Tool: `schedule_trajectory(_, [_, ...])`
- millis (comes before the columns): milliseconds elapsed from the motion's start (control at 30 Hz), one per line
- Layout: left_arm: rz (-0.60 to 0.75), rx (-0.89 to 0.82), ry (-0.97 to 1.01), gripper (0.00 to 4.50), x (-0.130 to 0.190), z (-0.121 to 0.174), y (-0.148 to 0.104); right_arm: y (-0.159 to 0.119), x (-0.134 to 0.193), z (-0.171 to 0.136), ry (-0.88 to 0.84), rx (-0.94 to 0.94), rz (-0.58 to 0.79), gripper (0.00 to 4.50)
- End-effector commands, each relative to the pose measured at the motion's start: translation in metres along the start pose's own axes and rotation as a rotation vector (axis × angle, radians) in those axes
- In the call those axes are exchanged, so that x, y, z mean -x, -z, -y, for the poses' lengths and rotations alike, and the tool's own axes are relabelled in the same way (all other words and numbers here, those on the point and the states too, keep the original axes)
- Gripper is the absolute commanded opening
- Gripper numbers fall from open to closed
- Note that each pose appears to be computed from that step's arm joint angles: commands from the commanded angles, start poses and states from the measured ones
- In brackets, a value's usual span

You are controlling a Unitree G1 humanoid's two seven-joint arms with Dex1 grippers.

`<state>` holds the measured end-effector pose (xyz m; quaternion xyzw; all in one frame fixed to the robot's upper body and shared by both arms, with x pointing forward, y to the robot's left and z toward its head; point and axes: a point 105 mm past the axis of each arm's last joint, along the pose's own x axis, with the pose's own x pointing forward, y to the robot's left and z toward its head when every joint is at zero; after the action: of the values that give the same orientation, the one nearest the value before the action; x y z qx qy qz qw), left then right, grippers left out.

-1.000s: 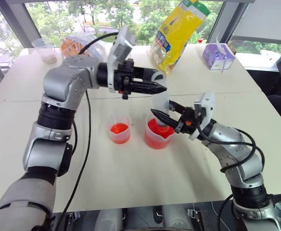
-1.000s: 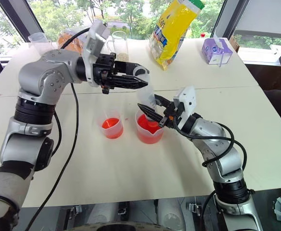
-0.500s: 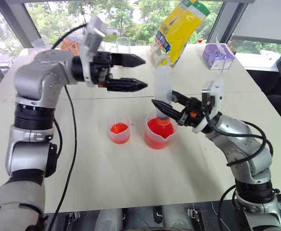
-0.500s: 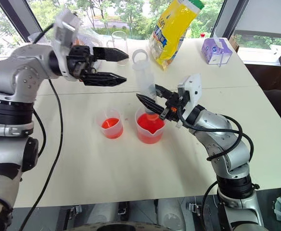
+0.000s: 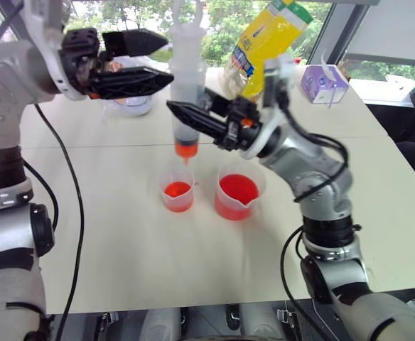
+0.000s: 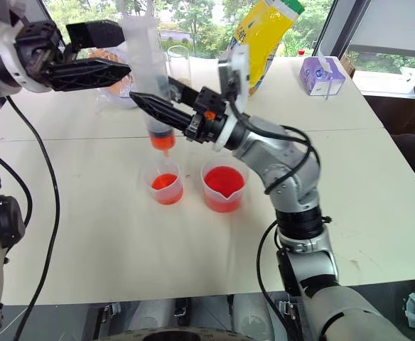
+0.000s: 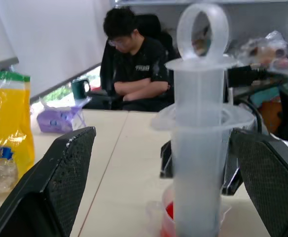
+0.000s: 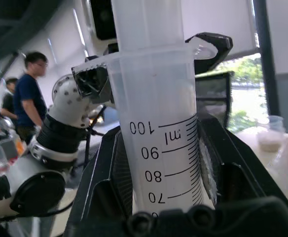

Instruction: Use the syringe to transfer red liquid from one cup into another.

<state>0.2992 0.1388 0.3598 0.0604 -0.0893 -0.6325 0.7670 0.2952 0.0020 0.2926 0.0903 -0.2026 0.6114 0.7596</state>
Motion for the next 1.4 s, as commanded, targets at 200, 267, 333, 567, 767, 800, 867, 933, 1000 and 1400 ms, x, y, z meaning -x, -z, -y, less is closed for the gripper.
schedule_trajectory(200, [-0.004, -0.06, -0.008, 4.47, 0.001, 0.014, -0.01, 0.041, 0.003, -0.004, -0.031, -0.006, -0.074, 1.42])
schedule_trajectory(267, [0.004, -0.056, -0.003, 4.47, 0.001, 0.014, -0.011, 0.045, 0.005, -0.004, -0.026, -0.013, -0.083, 1.42])
schedule_trajectory(333, [-0.001, -0.058, -0.001, 4.47, 0.002, 0.015, -0.012, 0.048, 0.006, -0.003, -0.022, -0.019, -0.087, 1.42])
schedule_trajectory(567, [-0.11, -0.084, -0.018, 4.47, 0.013, 0.018, 0.002, 0.051, 0.007, 0.003, 0.014, -0.022, -0.08, 1.42])
schedule_trajectory(767, [-0.159, -0.086, -0.043, 4.47, 0.028, 0.022, 0.005, 0.046, 0.006, 0.007, 0.028, -0.03, -0.059, 1.42])
schedule_trajectory(800, [-0.152, -0.086, -0.047, 4.47, 0.027, 0.022, 0.005, 0.046, 0.006, 0.005, 0.023, -0.031, -0.061, 1.42])
schedule_trajectory(867, [-0.139, -0.083, -0.05, 4.47, 0.024, 0.021, 0.005, 0.048, 0.005, 0.002, 0.013, -0.034, -0.065, 1.42])
schedule_trajectory(933, [-0.123, -0.076, -0.063, 4.47, 0.019, 0.017, 0.007, 0.051, 0.005, 0.0, 0.007, -0.039, -0.07, 1.42])
schedule_trajectory(1000, [-0.112, -0.068, -0.075, 4.47, 0.016, 0.014, 0.008, 0.052, 0.005, -0.001, 0.003, -0.041, -0.074, 1.42])
schedule_trajectory(1400, [-0.04, 0.003, -0.077, 3.17, -0.002, 0.006, 0.011, 0.056, 0.006, -0.004, -0.002, -0.019, -0.1, 1.42])
